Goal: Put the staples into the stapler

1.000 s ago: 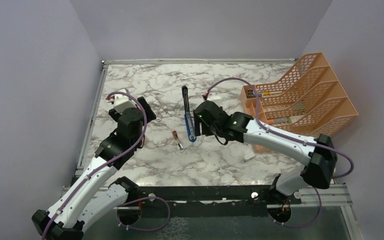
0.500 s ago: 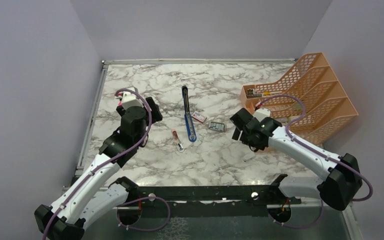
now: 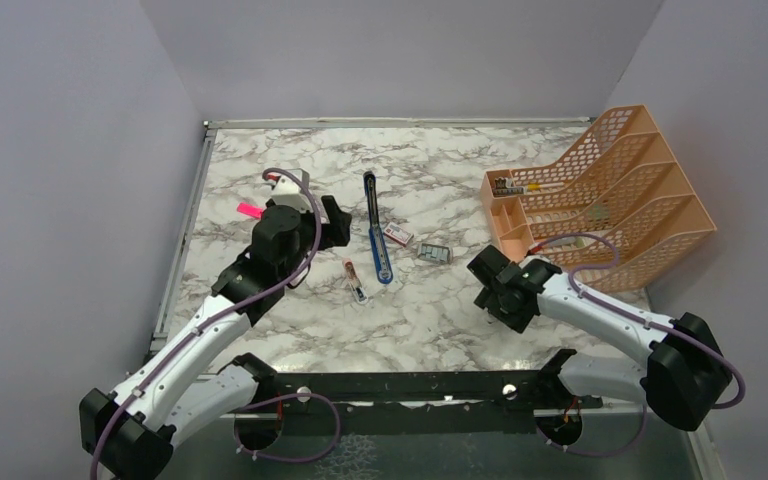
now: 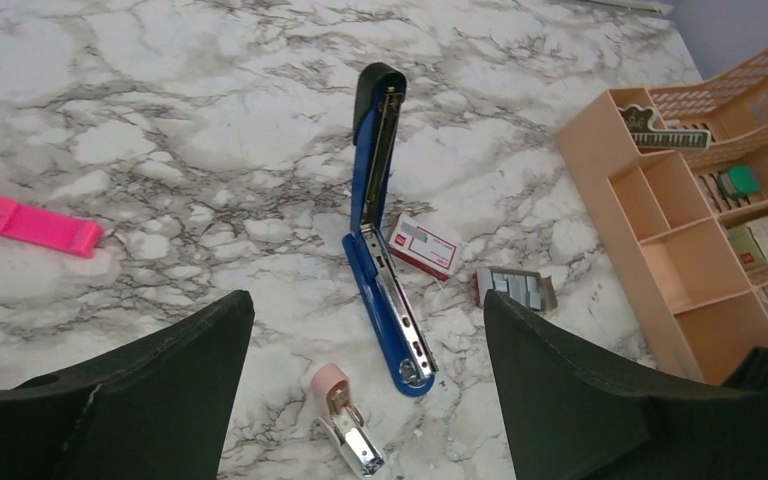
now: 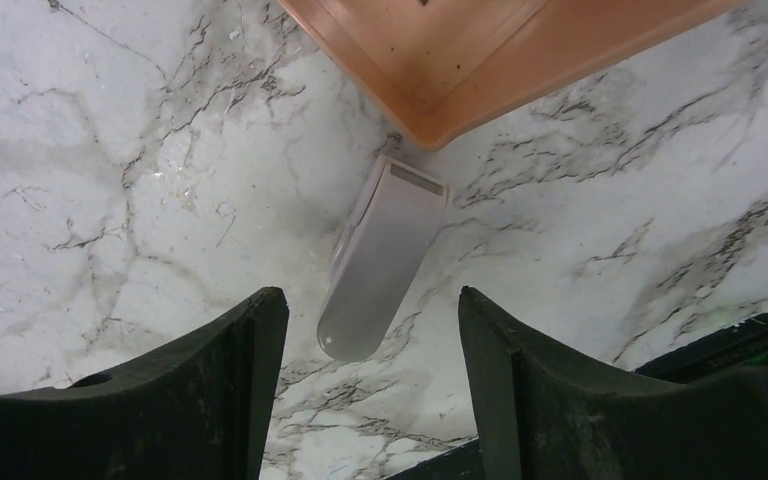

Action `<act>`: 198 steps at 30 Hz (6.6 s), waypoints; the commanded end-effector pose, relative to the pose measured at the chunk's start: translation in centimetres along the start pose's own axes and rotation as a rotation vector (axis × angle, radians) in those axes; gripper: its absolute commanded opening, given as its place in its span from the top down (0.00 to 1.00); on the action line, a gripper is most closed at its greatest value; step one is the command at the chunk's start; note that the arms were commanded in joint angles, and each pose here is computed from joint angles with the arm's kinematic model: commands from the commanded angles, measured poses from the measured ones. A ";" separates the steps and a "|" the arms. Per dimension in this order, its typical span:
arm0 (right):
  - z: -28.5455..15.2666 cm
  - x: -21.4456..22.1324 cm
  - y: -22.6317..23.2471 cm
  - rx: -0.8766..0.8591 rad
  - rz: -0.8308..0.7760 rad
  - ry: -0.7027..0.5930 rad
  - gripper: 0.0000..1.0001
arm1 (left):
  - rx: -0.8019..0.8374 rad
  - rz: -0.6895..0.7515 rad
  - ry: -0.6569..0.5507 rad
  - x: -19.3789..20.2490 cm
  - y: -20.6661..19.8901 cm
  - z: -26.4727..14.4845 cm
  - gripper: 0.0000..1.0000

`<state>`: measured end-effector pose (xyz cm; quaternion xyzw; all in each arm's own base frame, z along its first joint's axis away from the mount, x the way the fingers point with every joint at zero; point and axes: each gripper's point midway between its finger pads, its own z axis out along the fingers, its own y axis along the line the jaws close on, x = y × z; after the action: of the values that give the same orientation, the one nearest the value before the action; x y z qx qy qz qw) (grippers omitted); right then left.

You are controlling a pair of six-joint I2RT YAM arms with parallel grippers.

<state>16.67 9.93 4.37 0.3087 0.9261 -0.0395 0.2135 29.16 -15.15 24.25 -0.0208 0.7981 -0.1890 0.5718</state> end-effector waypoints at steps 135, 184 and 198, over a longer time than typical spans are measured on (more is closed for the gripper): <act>-5.4 -0.2 14.3 -0.741 -0.320 0.184 0.70 | 0.552 -0.042 0.429 16.0 -11.3 0.0 0.24; -1.5 -6.4 13.2 -0.375 -0.580 -0.036 0.47 | 0.268 0.087 0.328 12.2 -6.8 1.1 0.18; -1.4 -8.1 18.1 -0.450 -0.622 -0.087 0.61 | 0.201 0.080 0.250 9.8 -6.0 1.2 0.18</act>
<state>30.74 19.16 10.03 -0.0276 0.9569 0.0811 0.2775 24.98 -23.92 15.09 0.1062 0.8505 -0.2518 0.4495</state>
